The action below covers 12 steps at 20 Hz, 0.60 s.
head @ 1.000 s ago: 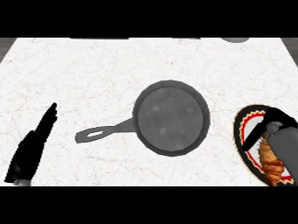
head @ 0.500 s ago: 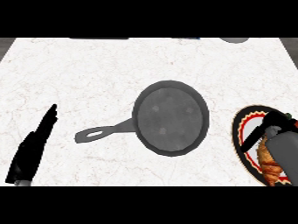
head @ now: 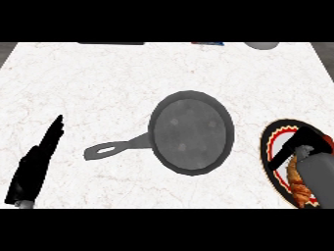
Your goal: Pick the croissant from the plate and place it in the pan
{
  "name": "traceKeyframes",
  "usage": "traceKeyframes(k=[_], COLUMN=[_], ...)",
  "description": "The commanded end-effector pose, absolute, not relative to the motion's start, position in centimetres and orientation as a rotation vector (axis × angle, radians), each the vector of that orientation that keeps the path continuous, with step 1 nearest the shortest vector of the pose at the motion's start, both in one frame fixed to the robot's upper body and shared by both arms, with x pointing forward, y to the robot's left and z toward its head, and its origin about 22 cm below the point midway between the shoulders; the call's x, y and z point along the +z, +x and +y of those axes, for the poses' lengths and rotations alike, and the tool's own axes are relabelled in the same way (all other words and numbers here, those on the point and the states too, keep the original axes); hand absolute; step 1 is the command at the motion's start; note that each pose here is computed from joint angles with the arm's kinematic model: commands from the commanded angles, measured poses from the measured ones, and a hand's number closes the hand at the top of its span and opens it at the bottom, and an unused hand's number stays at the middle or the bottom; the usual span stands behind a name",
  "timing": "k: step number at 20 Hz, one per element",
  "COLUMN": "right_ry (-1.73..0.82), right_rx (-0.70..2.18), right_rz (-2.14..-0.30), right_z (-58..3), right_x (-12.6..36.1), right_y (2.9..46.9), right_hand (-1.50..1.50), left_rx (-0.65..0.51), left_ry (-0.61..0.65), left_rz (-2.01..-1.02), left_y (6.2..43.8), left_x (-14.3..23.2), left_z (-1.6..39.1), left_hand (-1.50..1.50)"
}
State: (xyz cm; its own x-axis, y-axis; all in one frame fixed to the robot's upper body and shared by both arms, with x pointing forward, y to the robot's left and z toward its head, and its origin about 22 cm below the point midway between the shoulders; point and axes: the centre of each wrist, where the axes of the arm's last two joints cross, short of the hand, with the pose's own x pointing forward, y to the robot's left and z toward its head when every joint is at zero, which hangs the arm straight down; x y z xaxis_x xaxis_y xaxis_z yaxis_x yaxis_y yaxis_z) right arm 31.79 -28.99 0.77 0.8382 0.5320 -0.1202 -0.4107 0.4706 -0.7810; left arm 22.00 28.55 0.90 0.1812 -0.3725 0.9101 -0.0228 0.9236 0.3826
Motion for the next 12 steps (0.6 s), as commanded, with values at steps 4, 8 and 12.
traceKeyframes(k=[4, 8, 12], right_ry=[-0.916, -0.921, -0.937], right_rx=[0.492, 0.359, 0.307], right_rz=[0.018, -0.097, -0.234], right_z=[-28.1, -23.5, -20.4], right_x=[-1.3, -1.8, -1.3], right_y=[30.4, 26.6, 24.7], right_hand=[1.5, 1.5, 1.5], left_rx=[-0.253, -0.223, -0.198], left_ry=[0.348, 0.385, 0.411], left_rz=[-1.379, -1.34, -1.316], left_y=[22.2, 21.1, 20.8], left_x=[1.3, 0.3, 0.2], left_z=[28.7, 29.2, 30.0], left_hand=[0.0, 0.0, 0.0])
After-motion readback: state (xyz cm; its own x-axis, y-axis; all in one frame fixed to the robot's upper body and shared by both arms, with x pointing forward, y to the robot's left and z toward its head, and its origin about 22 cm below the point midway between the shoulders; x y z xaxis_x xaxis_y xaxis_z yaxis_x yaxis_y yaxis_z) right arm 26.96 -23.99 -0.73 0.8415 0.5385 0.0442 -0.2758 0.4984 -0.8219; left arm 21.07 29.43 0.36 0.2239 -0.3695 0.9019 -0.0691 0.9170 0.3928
